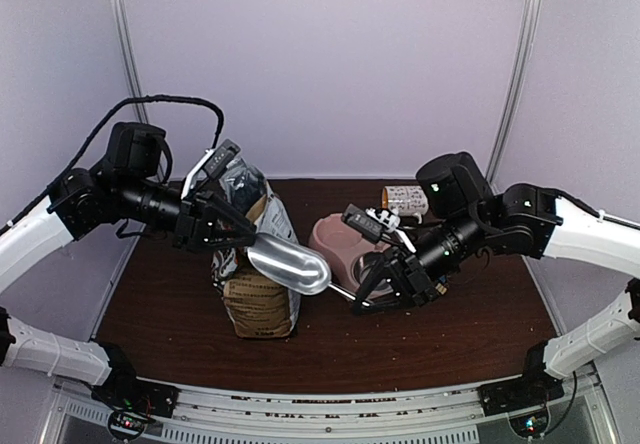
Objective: Serve the pet food
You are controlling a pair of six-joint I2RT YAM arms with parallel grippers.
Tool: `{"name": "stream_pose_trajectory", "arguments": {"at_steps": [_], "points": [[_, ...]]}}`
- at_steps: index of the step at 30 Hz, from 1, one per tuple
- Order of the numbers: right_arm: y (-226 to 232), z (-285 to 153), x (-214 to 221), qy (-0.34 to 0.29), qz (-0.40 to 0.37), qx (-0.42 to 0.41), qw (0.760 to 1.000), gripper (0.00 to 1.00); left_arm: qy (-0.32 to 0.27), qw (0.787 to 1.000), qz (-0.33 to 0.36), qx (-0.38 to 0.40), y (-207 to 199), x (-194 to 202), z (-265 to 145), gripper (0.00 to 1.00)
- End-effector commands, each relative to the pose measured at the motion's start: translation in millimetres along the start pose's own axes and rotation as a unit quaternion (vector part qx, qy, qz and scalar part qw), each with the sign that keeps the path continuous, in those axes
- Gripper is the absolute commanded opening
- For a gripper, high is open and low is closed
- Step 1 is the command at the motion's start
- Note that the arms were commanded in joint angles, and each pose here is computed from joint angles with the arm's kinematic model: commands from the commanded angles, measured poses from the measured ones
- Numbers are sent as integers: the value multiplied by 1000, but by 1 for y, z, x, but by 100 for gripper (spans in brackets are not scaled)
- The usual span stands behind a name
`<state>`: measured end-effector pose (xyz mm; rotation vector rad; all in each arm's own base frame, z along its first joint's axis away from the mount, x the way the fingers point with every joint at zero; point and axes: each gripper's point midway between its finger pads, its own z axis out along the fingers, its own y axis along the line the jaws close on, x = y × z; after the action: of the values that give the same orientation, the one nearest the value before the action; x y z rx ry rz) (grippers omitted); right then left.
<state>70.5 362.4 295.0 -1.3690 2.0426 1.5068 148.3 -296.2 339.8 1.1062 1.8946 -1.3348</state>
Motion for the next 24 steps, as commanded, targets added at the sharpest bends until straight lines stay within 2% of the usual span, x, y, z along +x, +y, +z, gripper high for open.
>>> {"name": "stream_pose_trajectory", "arguments": {"at_steps": [1,5,16,24], "points": [[14,-4,-13,-10,-26,-15,999,0,-1,999,19,28,-10,-2,5,44],[14,-3,-15,-10,-26,-18,999,0,5,999,24,36,-13,1,9,40],[12,0,-16,-7,-25,-16,1000,0,10,999,30,43,-15,4,11,9],[-4,-6,-24,-32,-29,25,999,0,-1,998,29,49,-16,4,11,0]]}}
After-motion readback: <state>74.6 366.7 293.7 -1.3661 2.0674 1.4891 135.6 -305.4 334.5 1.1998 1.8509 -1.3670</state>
